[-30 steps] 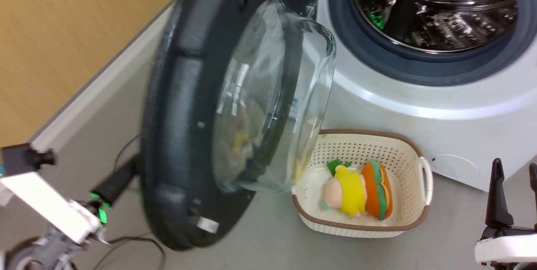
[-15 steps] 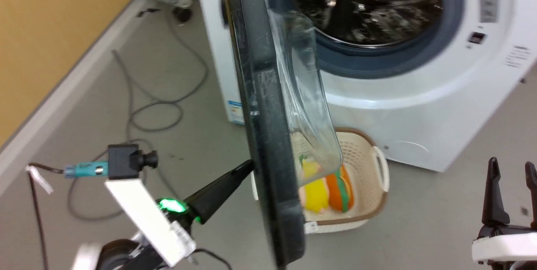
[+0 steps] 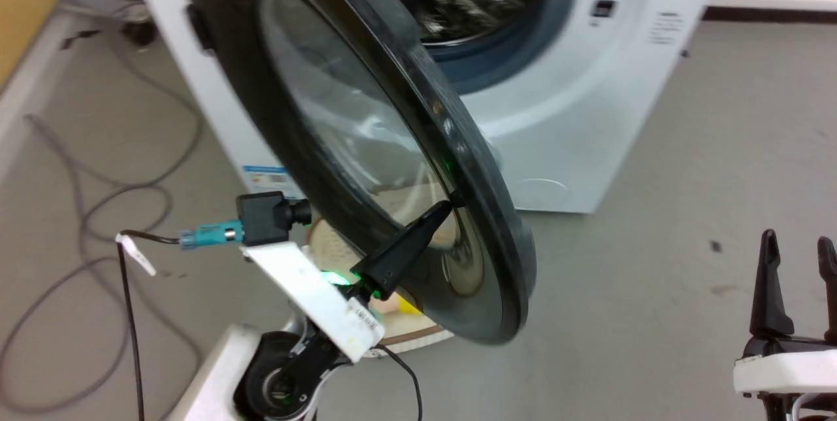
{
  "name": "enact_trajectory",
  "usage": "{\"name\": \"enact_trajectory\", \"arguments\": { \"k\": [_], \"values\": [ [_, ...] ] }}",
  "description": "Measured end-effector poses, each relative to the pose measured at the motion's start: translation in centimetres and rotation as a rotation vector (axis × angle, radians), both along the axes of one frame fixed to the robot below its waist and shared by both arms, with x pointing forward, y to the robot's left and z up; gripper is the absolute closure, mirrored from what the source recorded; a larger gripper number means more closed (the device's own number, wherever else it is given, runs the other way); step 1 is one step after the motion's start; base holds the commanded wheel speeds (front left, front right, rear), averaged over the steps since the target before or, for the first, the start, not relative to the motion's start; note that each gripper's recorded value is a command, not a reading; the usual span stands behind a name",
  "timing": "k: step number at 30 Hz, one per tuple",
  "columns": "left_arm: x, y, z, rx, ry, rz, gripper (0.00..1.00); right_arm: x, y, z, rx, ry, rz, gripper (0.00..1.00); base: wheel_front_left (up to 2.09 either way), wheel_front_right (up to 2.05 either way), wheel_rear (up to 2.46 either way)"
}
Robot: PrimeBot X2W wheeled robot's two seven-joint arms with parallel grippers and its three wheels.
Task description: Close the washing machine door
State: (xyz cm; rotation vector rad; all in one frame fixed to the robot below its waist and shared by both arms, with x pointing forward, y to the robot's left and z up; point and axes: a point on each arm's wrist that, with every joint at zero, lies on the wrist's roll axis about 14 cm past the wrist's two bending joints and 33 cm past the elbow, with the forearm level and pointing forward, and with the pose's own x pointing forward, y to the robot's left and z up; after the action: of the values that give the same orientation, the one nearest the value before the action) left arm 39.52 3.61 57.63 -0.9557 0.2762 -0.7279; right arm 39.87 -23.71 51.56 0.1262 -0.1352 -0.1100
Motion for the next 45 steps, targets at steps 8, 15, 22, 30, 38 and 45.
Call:
{"name": "enact_trajectory", "arguments": {
  "k": [8, 15, 22, 30, 38, 45],
  "values": [
    [1.7, -4.4, -2.5, -0.02, 0.054, -0.071, 1.0, -2.0, -2.8, -0.1, -0.009, 0.012, -0.084, 0.0, 0.0, 0.0, 0.0],
    [2.5, -6.7, -4.0, -0.016, 0.084, -0.095, 1.0, -2.8, -3.2, -0.2, -0.012, 0.019, -0.096, 0.0, 0.0, 0.0, 0.0],
    [3.2, -4.9, -5.0, 0.027, 0.063, -0.008, 1.0, -2.8, -2.6, 0.2, -0.009, 0.005, -0.079, 0.0, 0.0, 0.0, 0.0],
    [7.1, 5.3, -6.2, 0.381, -0.137, 0.382, 0.0, -2.9, -1.8, 1.3, -0.01, -0.029, -0.054, 0.0, 0.0, 0.0, 0.0],
    [7.3, 14.2, 2.7, 0.658, -0.463, 0.825, 0.0, -2.2, -0.7, 3.0, -0.029, -0.079, -0.02, 0.0, 0.0, 0.0, 0.0],
    [2.7, 17.9, 3.4, 0.867, -0.547, 1.009, 0.0, -0.8, 1.3, 6.5, -0.049, -0.185, 0.037, 0.0, 0.0, 0.0, 0.0]
  ]
}}
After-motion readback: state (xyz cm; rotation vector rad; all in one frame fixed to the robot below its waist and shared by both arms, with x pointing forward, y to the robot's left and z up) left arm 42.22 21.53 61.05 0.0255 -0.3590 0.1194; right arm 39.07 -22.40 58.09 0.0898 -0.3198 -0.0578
